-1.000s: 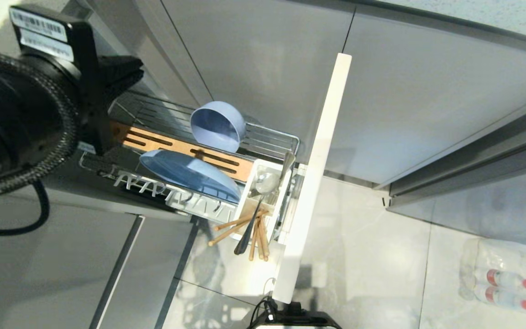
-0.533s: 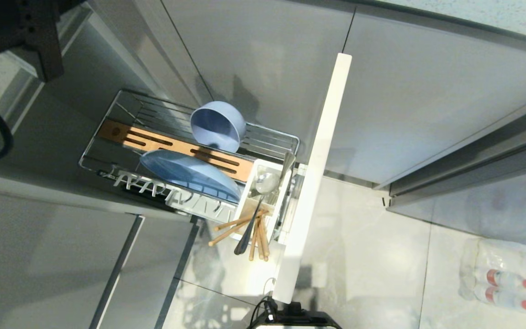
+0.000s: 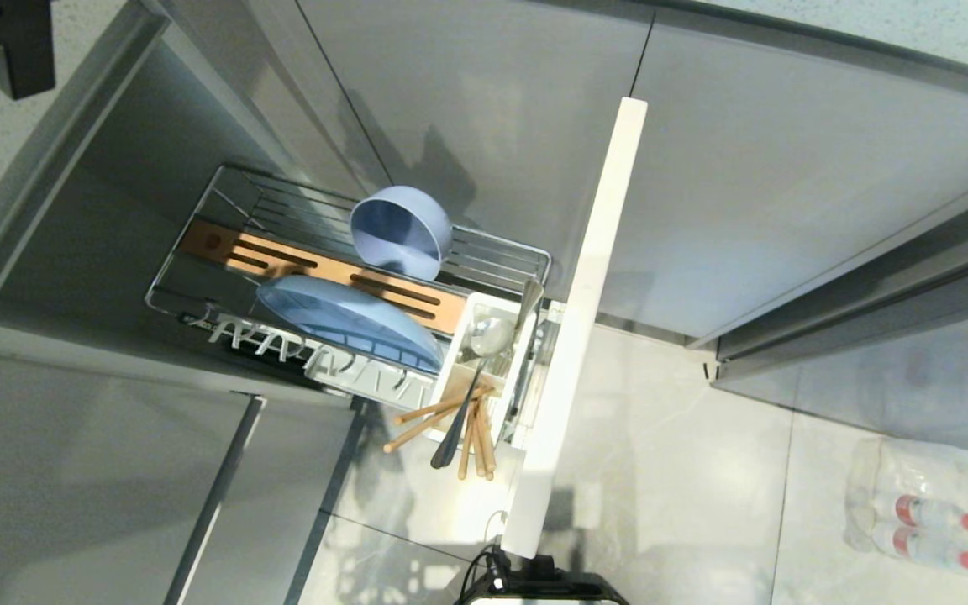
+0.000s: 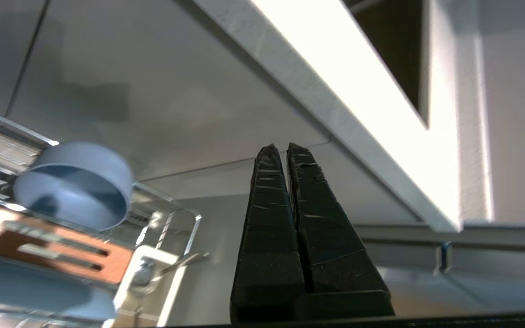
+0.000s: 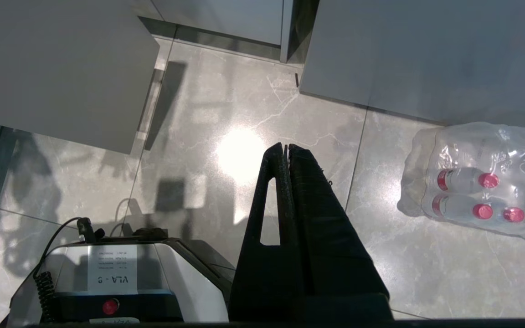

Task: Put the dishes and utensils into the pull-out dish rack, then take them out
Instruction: Take the plate out of the cupboard

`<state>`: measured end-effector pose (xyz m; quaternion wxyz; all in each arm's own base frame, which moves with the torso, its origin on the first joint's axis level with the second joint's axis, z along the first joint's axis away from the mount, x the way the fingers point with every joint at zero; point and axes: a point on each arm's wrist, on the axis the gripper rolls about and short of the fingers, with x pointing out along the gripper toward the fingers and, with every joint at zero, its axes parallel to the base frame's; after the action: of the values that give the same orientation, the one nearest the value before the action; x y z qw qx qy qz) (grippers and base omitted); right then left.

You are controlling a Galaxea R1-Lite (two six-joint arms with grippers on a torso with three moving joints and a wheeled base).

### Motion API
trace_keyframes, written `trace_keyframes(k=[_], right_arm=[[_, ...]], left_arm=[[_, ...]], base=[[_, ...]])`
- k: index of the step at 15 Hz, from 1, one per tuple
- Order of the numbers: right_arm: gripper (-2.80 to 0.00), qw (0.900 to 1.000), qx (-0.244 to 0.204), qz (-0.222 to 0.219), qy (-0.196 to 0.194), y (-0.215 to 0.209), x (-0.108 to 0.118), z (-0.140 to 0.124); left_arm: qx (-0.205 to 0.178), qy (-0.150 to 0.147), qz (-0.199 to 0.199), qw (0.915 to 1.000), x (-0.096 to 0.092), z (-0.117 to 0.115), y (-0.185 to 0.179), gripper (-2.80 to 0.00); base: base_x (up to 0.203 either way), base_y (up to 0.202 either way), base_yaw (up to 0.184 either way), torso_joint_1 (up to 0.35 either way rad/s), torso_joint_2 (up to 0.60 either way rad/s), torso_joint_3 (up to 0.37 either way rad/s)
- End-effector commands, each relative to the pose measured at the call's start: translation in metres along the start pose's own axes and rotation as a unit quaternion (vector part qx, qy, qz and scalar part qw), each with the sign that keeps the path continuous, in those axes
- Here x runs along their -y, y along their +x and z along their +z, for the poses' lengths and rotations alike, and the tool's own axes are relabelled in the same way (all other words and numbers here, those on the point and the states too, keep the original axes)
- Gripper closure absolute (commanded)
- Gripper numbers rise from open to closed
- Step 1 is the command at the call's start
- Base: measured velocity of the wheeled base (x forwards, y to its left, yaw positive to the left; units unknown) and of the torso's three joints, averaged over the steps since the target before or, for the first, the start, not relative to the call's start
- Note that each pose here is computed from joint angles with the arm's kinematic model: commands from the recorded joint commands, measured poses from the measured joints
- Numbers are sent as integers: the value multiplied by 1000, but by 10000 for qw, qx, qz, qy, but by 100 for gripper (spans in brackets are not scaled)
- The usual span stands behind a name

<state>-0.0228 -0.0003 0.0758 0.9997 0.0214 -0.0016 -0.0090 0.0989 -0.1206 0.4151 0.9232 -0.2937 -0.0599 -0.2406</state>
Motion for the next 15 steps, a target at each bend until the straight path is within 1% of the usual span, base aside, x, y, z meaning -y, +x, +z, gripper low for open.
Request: trace_keyframes(k=[1,3,5,7,9,10,12,15], right_arm=[[0,10000,-6,-2,1,0,0,0],[0,10000,-6,-2,1,0,0,0],[0,10000,-6,1,1,0,0,0],[0,10000,-6,-2,1,0,0,0],[0,10000,-6,0,1,0,0,0],[0,10000,0,-2,1,0,0,0],[0,10000,-2,4,1,0,0,0],[0,10000,-6,-1,1,0,0,0]], left_arm=[[-41,92,149,9998,-4,5,0,0],[-78,158,289,9994,-10,15,-3,0],[-105,202,335,9992,-18,25,-11,0],[-99,228,338,9991,-27,38,-24,0],[-110,289,357,9989,-34,49,-43,0],[-81,347,424,9985,-38,54,-54,0],[3,457,418,9981,-40,64,-79,0],[12,849,412,9955,-38,68,-120,0]], base=[[0,0,0,0,0,0],[0,0,0,0,0,0],[0,0,0,0,0,0],[0,0,0,0,0,0],[0,0,0,0,0,0],[0,0,0,0,0,0],[0,0,0,0,0,0],[0,0,0,0,0,0]])
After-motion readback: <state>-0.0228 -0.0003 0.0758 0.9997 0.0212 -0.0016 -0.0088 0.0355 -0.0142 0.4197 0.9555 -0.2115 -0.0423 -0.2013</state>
